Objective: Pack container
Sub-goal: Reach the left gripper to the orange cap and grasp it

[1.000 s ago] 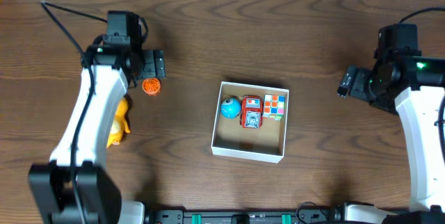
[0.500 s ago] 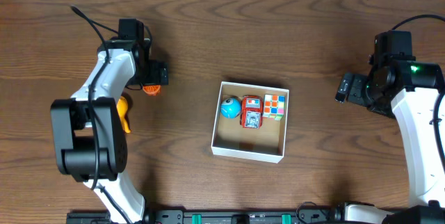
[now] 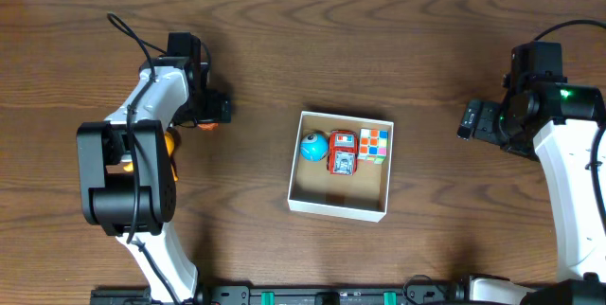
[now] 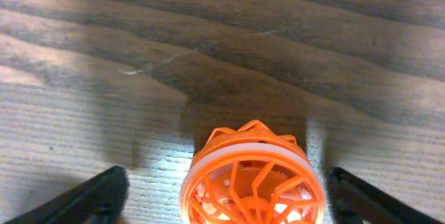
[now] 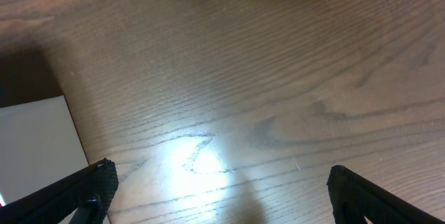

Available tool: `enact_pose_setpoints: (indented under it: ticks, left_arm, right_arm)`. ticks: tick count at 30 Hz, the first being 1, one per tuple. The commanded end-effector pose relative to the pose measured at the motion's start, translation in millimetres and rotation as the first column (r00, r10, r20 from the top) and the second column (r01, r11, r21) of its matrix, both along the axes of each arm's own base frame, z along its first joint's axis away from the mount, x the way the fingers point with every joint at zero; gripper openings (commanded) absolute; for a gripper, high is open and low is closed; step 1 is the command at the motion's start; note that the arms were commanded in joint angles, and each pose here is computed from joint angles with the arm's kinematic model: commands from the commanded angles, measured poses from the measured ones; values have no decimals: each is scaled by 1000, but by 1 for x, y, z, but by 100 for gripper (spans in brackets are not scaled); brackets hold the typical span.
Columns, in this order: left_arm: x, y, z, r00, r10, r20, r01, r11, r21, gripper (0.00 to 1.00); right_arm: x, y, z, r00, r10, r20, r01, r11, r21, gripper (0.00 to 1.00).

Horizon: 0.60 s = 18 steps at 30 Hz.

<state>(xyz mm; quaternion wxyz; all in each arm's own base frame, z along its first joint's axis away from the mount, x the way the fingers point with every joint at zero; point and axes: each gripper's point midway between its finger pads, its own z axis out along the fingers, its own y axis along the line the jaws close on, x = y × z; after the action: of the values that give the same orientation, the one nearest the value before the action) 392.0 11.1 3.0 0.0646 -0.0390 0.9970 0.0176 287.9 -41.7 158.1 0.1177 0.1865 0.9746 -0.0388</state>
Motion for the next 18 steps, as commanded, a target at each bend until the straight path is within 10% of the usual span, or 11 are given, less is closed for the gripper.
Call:
enact_pose_setpoints:
  ticks: [1, 18]
  left_arm:
    - [1, 1, -3, 1000, -2, -9, 3, 1000, 2, 83]
    - [1, 1, -1, 1000, -3, -5, 3, 1000, 1, 42]
  right_arm:
    - [-1, -2, -4, 1000, 2, -13, -2, 1000, 0, 99]
    - [0, -2, -3, 1000, 10, -10, -10, 1000, -3, 99]
